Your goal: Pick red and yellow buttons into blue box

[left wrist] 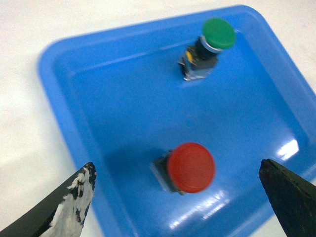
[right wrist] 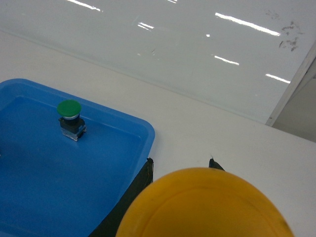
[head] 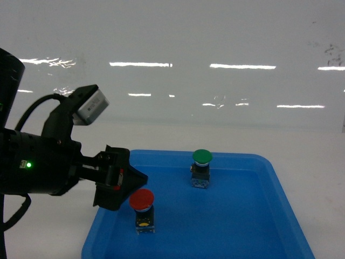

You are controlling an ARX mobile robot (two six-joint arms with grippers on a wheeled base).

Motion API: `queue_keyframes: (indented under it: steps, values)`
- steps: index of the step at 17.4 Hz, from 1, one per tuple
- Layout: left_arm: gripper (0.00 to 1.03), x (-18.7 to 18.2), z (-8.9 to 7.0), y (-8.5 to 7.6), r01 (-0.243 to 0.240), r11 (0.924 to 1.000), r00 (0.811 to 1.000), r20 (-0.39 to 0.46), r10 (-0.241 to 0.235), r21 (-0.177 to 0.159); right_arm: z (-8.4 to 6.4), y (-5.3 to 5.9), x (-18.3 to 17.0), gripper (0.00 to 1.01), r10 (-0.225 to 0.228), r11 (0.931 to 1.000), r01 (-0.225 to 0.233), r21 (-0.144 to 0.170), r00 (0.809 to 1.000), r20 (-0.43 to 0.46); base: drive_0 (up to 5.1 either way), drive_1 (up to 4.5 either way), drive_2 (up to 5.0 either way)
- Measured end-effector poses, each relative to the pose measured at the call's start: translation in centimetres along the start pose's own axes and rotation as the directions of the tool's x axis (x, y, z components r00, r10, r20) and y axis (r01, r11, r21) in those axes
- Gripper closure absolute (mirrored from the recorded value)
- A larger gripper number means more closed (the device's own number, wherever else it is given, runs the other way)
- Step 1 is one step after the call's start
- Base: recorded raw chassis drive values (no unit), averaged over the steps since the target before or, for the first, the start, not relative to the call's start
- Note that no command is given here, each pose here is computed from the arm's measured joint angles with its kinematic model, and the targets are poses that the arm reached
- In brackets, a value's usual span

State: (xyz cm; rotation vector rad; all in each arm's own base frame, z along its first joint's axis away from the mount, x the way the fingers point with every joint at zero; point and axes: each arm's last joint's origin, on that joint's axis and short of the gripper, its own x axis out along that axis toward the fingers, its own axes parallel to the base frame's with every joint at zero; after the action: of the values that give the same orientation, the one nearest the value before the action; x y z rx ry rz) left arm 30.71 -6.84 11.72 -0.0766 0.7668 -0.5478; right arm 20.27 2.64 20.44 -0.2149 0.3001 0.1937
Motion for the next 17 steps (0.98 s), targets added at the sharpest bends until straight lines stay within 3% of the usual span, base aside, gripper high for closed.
queue_keyframes:
  steps: [4,13,14,15,16,17]
  values:
    - [0.05,-0.2,0.1,0.4,-0.033,0.9994,0.999,0.005,0.033,0.003,0.0,0.0,0.0,0.73,0.000,1.0000,0.000,0.000,1.000,0.000,0.0,0.00,0.0]
    - [0.05,-0.1,0.1,0.3,-0.030,0.9994,1.000,0.005,0.030,0.020,0.0,0.0,0.0,0.73,0.000,1.0000,0.000,0.000,1.000,0.000,0.0,0.00,0.0]
    - [0.05,-0.1,0.0,0.1,-0.015,0.9997,1.000,-0.005,0.015,0.019,0.0,0.0,0.0,0.73,0.000,1.0000,0.000,0.000,1.000,0.000,0.0,0.00,0.0]
    - [0.05,0.7,0.0,-1.2,0.083,0.9965,0.995,-0.046,-0.084,-0.007,0.0,0.0,0.0,0.73,0.000,1.0000,0.000,0.000,1.000,0.000,0.0,0.00,0.0]
    - [0.05,2.2,0.2,-2.6,0.208,0.9751,0.971,-0.107,-0.215,-0.078,0.0,0.0,0.0,0.73,0.001,1.0000,-0.001,0.000,1.000,0.000,0.0,0.00,0.0]
    - [0.05,2.4,0.1,-2.5,0.189,0.9788,0.975,-0.103,-0.196,-0.080,0.0,0.0,0.0,0.73,0.000,1.0000,0.000,0.000,1.000,0.000,0.0,0.00,0.0]
